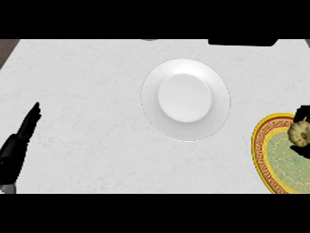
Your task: Pick the squash from the plate and place it in the plate
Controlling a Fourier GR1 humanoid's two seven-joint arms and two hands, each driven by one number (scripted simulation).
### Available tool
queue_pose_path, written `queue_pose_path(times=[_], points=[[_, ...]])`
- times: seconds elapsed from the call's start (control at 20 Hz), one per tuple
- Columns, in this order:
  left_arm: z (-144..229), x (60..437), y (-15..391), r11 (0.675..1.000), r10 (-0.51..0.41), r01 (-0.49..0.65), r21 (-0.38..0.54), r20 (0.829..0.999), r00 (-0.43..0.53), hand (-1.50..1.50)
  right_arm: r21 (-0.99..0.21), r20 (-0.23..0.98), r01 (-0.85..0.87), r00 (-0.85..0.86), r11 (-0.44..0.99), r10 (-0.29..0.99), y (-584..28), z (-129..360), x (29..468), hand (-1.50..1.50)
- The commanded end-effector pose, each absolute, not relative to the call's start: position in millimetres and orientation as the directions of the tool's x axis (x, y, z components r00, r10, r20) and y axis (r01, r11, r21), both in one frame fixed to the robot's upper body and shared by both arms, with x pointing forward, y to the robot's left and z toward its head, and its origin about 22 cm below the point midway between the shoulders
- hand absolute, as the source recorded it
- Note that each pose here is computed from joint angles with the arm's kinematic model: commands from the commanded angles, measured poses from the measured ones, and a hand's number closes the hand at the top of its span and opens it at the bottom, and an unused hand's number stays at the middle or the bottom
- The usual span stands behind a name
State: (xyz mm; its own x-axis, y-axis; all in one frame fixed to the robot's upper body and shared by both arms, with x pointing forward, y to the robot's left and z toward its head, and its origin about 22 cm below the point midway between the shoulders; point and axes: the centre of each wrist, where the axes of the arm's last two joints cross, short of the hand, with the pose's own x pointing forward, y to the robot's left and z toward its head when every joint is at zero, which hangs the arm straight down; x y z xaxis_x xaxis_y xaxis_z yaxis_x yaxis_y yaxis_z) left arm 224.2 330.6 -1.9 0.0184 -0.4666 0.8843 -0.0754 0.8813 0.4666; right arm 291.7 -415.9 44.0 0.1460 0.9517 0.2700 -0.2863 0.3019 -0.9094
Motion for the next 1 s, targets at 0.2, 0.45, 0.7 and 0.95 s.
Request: queue_pose_path(times=[0.2, 0.45, 0.7, 0.95], points=[[0, 226, 335, 0.883, -0.46, -0.095, 0.46, 0.888, 0.029, 0.0, -0.961, 0.266, -0.017, 0.212, 0.276, 0.94, -443, 60, 328, 1.5], [-5, 220, 339, 0.878, -0.469, -0.079, 0.472, 0.882, 0.056, 0.0, -0.937, 0.292, 0.232, 0.11, 0.261, 0.95, -434, 82, 330, 1.5], [5, 217, 356, 0.869, -0.478, -0.117, 0.48, 0.877, 0.051, 0.0, -0.878, 0.338, 0.302, -0.161, 0.372, 0.927, -408, 139, 338, 1.5], [-7, 200, 338, 0.872, -0.475, -0.105, 0.477, 0.879, 0.048, 0.0, -0.832, 0.429, 0.221, -0.326, 0.509, 0.842, -374, 163, 329, 1.5]])
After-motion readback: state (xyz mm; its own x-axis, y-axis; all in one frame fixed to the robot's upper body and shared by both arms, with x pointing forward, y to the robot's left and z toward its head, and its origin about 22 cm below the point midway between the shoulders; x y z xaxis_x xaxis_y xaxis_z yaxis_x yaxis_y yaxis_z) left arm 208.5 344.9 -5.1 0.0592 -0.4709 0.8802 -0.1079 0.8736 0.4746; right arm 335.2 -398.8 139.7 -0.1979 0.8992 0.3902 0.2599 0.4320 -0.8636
